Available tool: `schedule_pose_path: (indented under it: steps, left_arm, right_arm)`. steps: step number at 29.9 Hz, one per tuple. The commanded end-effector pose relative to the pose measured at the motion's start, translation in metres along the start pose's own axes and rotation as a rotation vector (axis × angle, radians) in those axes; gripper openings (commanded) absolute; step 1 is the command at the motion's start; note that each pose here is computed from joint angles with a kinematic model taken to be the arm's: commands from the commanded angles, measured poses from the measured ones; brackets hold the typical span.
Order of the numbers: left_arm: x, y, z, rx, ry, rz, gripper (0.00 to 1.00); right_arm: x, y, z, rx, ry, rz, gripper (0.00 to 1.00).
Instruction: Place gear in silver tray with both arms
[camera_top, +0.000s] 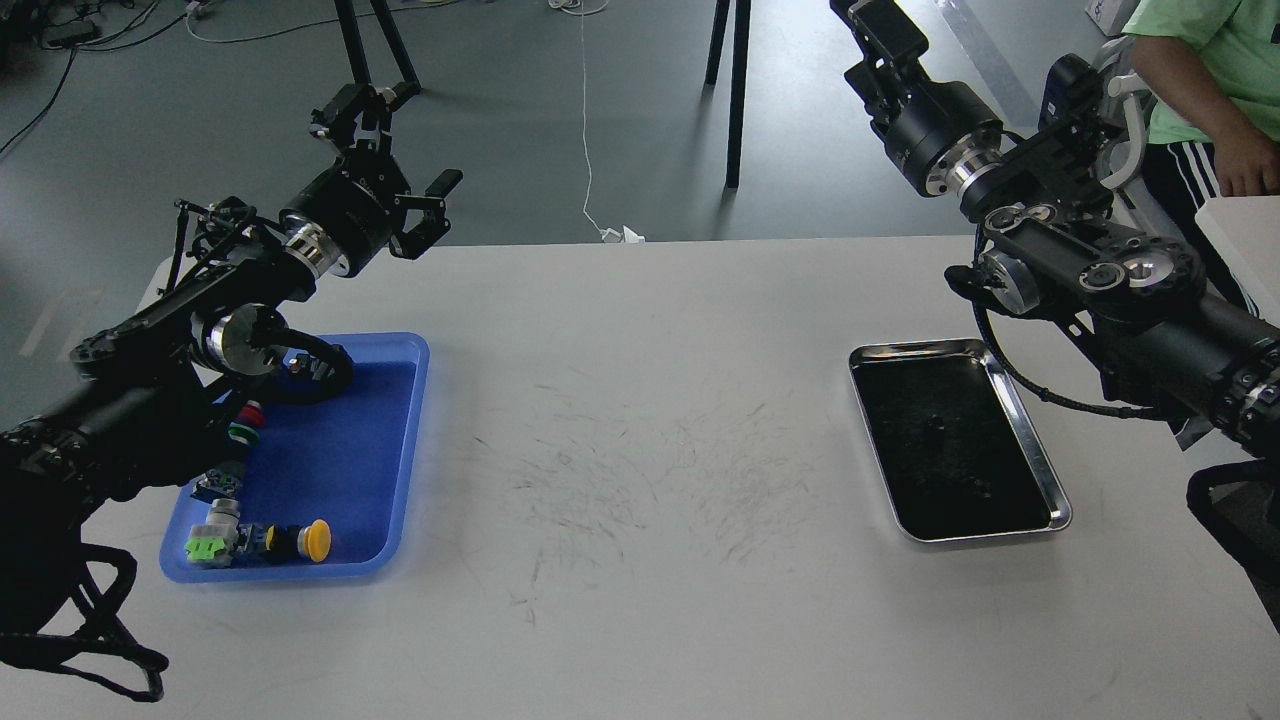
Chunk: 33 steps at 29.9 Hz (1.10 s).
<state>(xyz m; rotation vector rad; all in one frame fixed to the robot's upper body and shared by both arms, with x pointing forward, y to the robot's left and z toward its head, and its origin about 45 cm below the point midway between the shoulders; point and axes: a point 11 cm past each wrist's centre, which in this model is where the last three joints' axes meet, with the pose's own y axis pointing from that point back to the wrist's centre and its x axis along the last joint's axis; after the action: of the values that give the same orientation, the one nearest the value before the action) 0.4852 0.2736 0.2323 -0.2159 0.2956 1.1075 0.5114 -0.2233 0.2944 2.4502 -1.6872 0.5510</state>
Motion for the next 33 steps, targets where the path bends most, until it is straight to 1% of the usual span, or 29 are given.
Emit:
schedule_pose_path:
  steps: [1,4,6,10,16,19,25,33]
  left_arm:
    - [0.007,0.002,0.004,-0.006,-0.01,0.032,0.99]
    - [0.012,0.004,0.006,-0.012,-0.01,0.042,0.99]
    - [0.014,0.006,0.006,-0.008,-0.01,0.046,0.99]
    - [0.024,0.013,0.008,0.039,-0.025,0.065,0.99]
    - [0.028,0.011,0.007,0.094,-0.012,0.095,0.99]
    - [0.031,0.014,0.005,0.104,-0.018,0.102,0.99]
    - [0.042,0.021,0.022,0.08,-0.039,0.119,0.99]
    - [0.041,0.023,0.016,0.096,-0.043,0.104,0.99]
  right_arm:
    - [0.005,0.0,0.006,-0.042,-0.167,0.079,0.96]
    - [0.008,0.001,0.011,-0.072,-0.29,0.122,0.97]
    - [0.007,0.005,0.019,-0.1,-0.31,0.124,0.97]
    - [-0.007,0.014,0.038,-0.177,-0.351,0.062,0.97]
    - [-0.017,0.018,0.044,-0.223,-0.398,-0.053,0.97]
    - [-0.018,0.017,0.042,-0.218,-0.403,-0.064,0.96]
    - [-0.014,0.013,0.037,-0.198,-0.433,-0.033,0.96]
    - [-0.007,0.011,0.032,-0.176,-0.478,-0.001,0.97]
